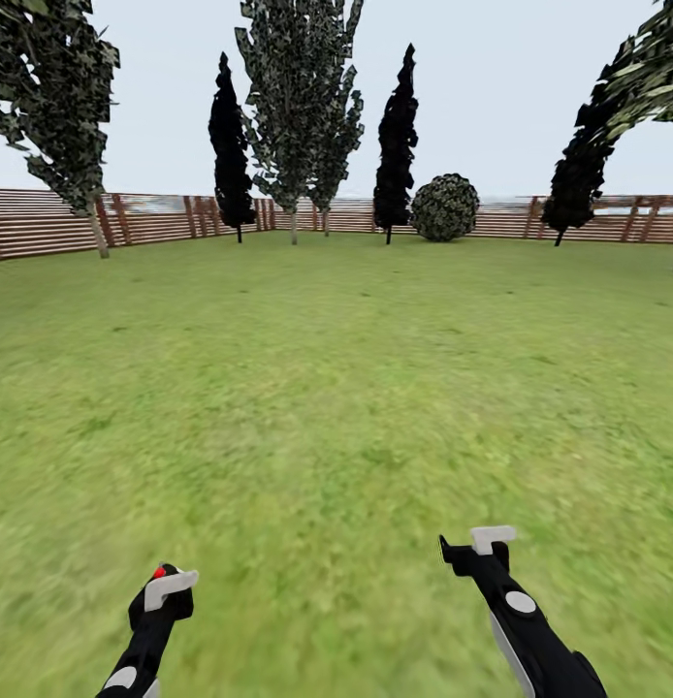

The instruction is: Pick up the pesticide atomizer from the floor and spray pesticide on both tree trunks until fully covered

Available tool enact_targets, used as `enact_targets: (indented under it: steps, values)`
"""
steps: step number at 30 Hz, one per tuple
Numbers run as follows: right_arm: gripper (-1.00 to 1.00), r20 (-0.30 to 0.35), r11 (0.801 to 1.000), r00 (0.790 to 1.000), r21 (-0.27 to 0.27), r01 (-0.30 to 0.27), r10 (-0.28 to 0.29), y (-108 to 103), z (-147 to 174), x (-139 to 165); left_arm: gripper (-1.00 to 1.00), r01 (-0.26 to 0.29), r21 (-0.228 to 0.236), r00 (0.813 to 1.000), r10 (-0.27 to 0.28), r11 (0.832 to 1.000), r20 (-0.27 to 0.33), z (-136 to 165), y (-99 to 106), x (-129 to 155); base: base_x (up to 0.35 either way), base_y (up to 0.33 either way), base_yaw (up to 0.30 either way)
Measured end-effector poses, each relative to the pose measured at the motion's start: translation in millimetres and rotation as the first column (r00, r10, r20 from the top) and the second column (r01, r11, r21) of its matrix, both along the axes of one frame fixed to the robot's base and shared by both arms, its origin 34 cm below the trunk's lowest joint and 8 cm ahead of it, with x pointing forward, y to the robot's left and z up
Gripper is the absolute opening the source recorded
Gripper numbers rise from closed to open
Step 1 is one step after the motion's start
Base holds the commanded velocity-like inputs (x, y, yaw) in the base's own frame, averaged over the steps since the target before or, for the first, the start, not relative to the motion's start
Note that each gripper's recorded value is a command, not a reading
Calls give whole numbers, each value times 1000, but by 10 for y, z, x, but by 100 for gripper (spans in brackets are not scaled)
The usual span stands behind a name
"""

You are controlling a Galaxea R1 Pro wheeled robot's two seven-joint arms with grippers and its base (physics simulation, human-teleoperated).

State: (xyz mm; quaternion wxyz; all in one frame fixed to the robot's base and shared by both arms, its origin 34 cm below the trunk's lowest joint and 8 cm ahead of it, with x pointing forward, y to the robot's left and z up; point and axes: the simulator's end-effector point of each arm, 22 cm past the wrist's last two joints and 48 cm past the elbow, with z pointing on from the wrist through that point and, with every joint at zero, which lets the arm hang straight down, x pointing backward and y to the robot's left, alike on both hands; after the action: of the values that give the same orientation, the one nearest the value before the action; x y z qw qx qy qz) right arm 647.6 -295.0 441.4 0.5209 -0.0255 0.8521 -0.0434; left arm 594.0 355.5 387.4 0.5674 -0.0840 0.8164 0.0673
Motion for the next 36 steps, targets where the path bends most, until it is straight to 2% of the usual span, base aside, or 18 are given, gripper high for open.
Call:
enact_targets:
  steps: [9,36]
  values:
    - [100,0,1000,1000,0,0,0,0,0,0,-100,0,0,1000,0,1000,-1,-1,1,-1,339,0,-95]
    - [100,-4,1000,1000,0,0,0,-1,-16,-8,-100,1,0,1000,-1,1000,-1,-3,-1,-2,340,0,-265]
